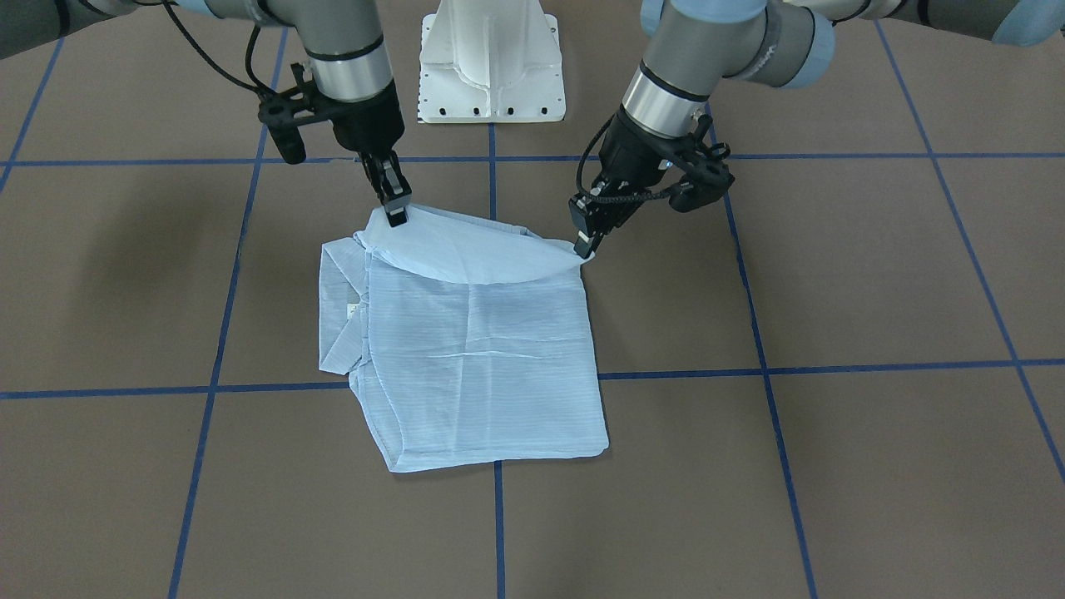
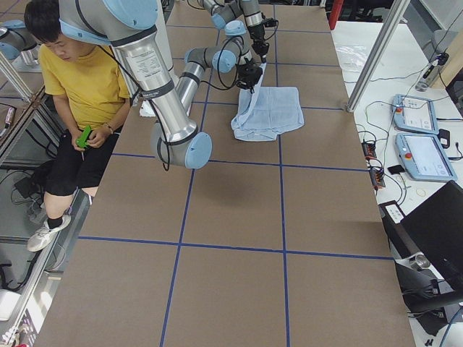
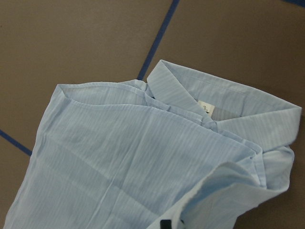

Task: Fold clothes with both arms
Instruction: 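Lift the near edge with both grippers and fold it over toward the collar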

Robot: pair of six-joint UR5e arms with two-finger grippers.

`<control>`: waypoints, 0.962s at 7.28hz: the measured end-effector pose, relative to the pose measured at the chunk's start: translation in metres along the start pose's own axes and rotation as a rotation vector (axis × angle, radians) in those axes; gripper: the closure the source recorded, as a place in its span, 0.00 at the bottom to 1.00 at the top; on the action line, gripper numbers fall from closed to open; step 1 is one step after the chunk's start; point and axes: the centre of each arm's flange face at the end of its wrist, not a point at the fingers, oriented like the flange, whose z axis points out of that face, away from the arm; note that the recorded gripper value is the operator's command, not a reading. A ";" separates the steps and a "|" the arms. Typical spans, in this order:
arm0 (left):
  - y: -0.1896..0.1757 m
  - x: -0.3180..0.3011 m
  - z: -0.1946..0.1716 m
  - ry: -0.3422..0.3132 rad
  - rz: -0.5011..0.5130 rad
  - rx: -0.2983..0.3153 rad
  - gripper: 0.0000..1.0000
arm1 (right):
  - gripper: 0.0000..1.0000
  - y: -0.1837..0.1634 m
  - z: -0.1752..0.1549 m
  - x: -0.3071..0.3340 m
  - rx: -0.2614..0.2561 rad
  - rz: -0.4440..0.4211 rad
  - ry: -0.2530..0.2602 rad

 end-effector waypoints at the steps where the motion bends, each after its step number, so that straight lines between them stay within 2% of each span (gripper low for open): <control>1: -0.023 0.008 0.025 0.007 -0.005 0.021 1.00 | 1.00 -0.010 0.028 -0.033 0.017 -0.024 0.028; 2: -0.042 0.011 0.052 0.008 0.003 0.036 1.00 | 1.00 -0.019 0.062 -0.069 0.030 -0.049 0.053; 4: -0.074 0.004 0.100 0.008 0.032 0.060 1.00 | 1.00 -0.040 0.118 -0.124 0.046 -0.099 0.067; 6: -0.091 0.002 0.129 0.006 0.040 0.071 1.00 | 1.00 -0.056 0.150 -0.152 0.056 -0.169 0.065; 7: -0.095 0.003 0.139 0.005 0.051 0.083 0.62 | 0.38 -0.064 0.161 -0.159 0.059 -0.205 0.061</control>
